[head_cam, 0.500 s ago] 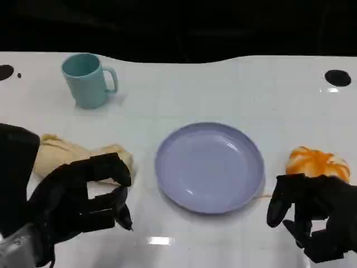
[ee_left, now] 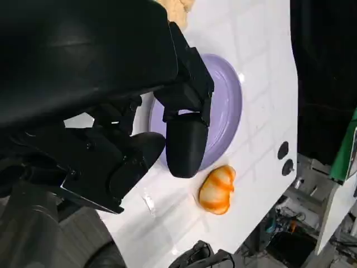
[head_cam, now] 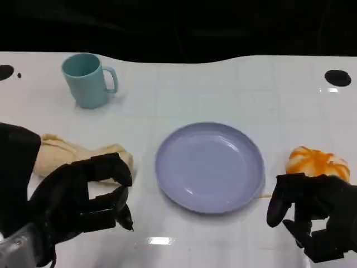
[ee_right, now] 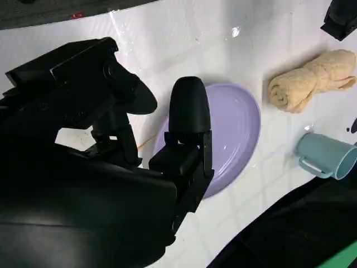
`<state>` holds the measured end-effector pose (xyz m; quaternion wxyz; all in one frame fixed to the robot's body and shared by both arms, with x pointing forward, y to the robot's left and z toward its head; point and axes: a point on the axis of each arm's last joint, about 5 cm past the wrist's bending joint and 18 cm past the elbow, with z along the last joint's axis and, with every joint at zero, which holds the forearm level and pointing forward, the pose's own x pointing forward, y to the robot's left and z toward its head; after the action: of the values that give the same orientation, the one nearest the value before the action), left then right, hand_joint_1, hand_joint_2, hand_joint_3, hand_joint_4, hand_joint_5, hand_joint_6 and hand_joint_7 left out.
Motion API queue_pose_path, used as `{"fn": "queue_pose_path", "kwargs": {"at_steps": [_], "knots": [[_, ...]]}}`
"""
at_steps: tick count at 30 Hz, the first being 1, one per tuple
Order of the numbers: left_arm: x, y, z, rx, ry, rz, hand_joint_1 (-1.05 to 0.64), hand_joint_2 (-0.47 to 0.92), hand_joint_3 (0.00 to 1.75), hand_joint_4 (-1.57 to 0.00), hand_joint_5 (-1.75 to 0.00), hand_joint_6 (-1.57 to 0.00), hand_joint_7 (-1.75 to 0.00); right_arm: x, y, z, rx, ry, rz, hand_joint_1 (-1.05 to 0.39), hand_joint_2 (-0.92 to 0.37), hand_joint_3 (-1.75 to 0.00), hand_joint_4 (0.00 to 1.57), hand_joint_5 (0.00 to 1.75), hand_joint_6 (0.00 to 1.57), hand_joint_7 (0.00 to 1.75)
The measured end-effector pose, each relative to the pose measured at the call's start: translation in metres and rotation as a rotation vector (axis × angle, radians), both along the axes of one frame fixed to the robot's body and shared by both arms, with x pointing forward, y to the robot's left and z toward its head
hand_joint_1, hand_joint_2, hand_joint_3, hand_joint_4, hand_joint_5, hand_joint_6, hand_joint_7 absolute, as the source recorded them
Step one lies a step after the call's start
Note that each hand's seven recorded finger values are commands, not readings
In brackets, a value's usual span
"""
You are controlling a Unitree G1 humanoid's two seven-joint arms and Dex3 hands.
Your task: Grasp the towel on the left side of the plate with the left hand and place it into the plate.
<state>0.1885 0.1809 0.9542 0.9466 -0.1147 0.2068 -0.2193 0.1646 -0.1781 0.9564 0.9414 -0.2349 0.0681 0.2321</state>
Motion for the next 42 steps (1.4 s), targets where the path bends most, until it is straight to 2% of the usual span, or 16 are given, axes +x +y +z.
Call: {"fn": "queue_pose_path", "kwargs": {"at_steps": [7,18,20,22,23,24,25,27,30,32,35,39,42], "knots": [[0.0,0.0,0.0,-0.001,0.0,0.0,-0.08,0.63,1.19,-0.78,-1.75,-0.66,-1.69,0.0,0.0,0.0001,0.001,0.003,-0.001,0.02,-0.56,-1.09,0.72,1.75,0.7,1.47],[0.0,0.0,0.0,-0.002,-0.001,0.001,-0.07,0.62,1.19,-0.76,-1.75,-0.66,-1.64,0.0,0.0,-0.0002,0.003,0.01,-0.002,0.01,-0.55,-1.11,0.71,1.75,0.69,1.48],[0.0,0.0,0.0,-0.002,-0.003,0.004,-0.06,0.61,1.17,-0.72,-1.68,-0.65,-1.55,0.0,0.0,-0.0003,0.002,0.009,-0.002,0.01,-0.56,-1.1,0.71,1.74,0.68,1.47],[0.0,0.0,0.0,0.004,-0.01,0.017,-0.06,0.59,1.17,-0.67,-1.54,-0.62,-1.38,0.0,0.001,-0.0003,-0.002,0.009,-0.002,0.01,-0.56,-1.1,0.71,1.75,0.69,1.47],[0.0,0.001,0.0,0.01,-0.021,0.024,-0.07,0.56,1.13,-0.67,-1.38,-0.62,-1.15,0.0,0.001,-0.0004,-0.003,0.009,-0.002,0.01,-0.56,-1.1,0.71,1.75,0.69,1.46],[0.0,0.001,0.001,0.024,-0.038,0.034,-0.08,0.55,1.1,-0.67,-1.3,-0.63,-1.03,0.0,0.001,-0.0004,-0.004,0.008,-0.001,0.01,-0.56,-1.1,0.71,1.75,0.69,1.46],[0.0,0.001,0.001,0.042,-0.057,0.046,-0.11,0.57,1.0,-0.63,-1.19,-0.64,-0.81,0.0,0.001,-0.0004,-0.004,0.008,-0.001,0.01,-0.56,-1.1,0.71,1.75,0.69,1.46],[-0.002,0.002,0.003,0.102,-0.112,0.067,-0.14,0.58,0.92,-0.58,-1.11,-0.65,-0.64,0.0,0.001,-0.0003,-0.003,0.008,-0.001,0.01,-0.56,-1.09,0.71,1.75,0.69,1.46],[-0.003,0.004,0.005,0.218,-0.237,0.072,-0.18,0.73,0.59,-0.52,-0.88,-0.66,-0.33,0.0,0.001,0.0,-0.004,0.007,0.0,0.02,-0.56,-1.09,0.71,1.75,0.69,1.46],[-0.002,0.006,0.005,0.29,-0.331,0.052,-0.24,0.87,0.28,-0.45,-0.77,-0.62,-0.15,0.0,0.002,0.0003,-0.006,0.005,0.0,0.01,-0.56,-1.08,0.71,1.75,0.69,1.46],[0.001,0.01,0.002,0.362,-0.411,0.023,-0.34,0.92,0.13,-0.35,-0.69,-0.54,-0.05,0.0,0.002,0.0003,-0.007,0.004,0.002,0.01,-0.56,-1.09,0.72,1.75,0.69,1.45],[0.004,0.013,0.001,0.484,-0.484,-0.008,-0.46,0.92,0.07,-0.24,-0.6,-0.41,0.0,0.0,0.002,0.0006,-0.006,0.002,0.003,0.02,-0.56,-1.09,0.71,1.75,0.7,1.45],[0.01,0.018,0.009,0.643,-0.573,-0.051,-0.49,0.92,0.05,-0.2,-0.56,-0.35,0.0,0.0,0.003,0.0007,-0.002,0.001,0.003,0.01,-0.56,-1.09,0.72,1.75,0.7,1.46]]}}
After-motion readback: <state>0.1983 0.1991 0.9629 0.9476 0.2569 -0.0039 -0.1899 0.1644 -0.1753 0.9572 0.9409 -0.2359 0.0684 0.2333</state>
